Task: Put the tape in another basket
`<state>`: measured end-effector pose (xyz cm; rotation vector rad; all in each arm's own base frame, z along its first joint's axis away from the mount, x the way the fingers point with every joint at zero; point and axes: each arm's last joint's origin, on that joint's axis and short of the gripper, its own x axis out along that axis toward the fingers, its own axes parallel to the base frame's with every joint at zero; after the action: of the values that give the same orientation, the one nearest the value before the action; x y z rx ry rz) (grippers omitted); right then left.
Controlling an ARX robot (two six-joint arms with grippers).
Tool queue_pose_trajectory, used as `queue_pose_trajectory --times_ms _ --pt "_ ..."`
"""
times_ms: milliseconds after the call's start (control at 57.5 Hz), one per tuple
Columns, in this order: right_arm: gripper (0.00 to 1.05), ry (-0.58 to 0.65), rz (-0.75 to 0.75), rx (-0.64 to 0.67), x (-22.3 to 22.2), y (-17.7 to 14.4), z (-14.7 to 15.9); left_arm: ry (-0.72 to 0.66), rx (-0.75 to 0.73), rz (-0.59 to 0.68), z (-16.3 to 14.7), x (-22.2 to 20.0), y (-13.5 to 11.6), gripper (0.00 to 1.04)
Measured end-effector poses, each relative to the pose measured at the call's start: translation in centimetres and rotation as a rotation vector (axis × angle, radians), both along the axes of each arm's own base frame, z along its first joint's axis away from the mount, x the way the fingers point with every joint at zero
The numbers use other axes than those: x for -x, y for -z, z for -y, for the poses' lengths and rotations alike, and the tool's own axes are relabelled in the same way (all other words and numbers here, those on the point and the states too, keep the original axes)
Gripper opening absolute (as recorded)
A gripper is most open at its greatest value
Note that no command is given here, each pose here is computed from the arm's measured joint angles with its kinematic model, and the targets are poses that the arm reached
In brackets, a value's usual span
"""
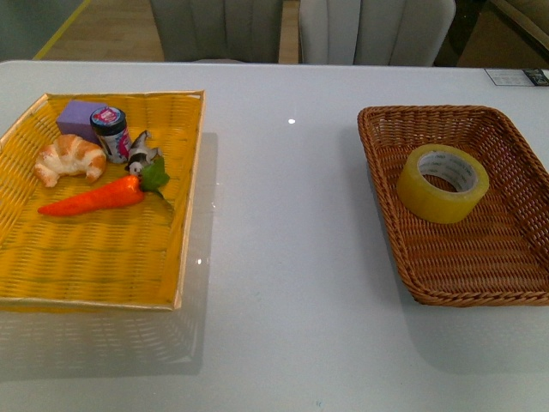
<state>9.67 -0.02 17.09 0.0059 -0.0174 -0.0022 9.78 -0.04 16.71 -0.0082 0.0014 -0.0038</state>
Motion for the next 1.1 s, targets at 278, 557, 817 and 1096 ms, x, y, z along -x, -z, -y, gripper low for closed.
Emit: queue_pose_trajectory --times_ms 278,557,817,1096 --pt "0.38 0.000 0.001 0.001 0.01 -0.01 0.00 0.000 0.000 0.000 0.00 0.00 0.00 0.37" --pt "0.92 0.000 0.001 0.001 0.01 -0.01 0.00 0.000 0.000 0.000 0.00 0.00 0.00 0.92" --pt "0.96 0.000 0.001 0.001 0.01 -0.01 0.00 0.000 -0.002 0.000 0.00 0.00 0.00 0.96" --pt "0.96 0.000 0.001 0.001 0.01 -0.01 0.00 0.000 -0.002 0.000 0.00 0.00 0.00 0.96"
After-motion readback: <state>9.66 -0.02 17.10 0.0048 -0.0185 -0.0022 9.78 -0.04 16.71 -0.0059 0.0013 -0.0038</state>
